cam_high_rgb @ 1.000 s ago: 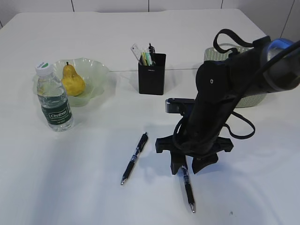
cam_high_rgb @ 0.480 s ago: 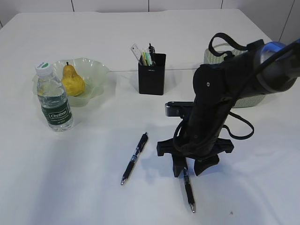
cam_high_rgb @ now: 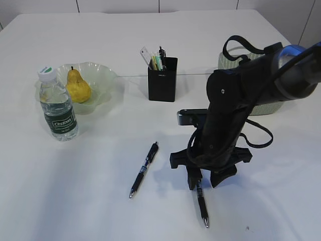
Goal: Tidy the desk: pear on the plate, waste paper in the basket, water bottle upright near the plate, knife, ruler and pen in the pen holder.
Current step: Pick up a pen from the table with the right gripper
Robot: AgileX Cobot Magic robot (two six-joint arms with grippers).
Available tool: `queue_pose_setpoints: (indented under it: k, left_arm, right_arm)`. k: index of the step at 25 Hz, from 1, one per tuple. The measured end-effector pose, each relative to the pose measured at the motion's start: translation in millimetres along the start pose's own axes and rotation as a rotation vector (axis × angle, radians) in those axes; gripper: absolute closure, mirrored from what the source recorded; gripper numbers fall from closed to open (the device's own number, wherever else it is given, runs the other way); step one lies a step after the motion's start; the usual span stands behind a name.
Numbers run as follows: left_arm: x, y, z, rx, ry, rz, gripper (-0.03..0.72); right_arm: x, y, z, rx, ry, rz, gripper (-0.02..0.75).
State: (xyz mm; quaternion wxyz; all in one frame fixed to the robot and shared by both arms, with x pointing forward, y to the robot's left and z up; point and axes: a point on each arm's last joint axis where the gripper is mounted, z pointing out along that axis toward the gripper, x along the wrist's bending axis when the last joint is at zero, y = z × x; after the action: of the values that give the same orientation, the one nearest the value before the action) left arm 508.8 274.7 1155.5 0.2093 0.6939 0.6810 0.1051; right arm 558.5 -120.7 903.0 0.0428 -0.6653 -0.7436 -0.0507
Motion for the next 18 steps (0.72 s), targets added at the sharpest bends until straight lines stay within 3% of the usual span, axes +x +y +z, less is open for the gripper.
queue_pose_setpoints:
  k: [18]
  left_arm:
    - [0.0, 0.0, 0.0, 0.000, 0.000, 0.000, 0.451]
  right_arm:
    - [-4.6, -2.2, -0.1, 0.024, -0.050, -0.040, 0.318]
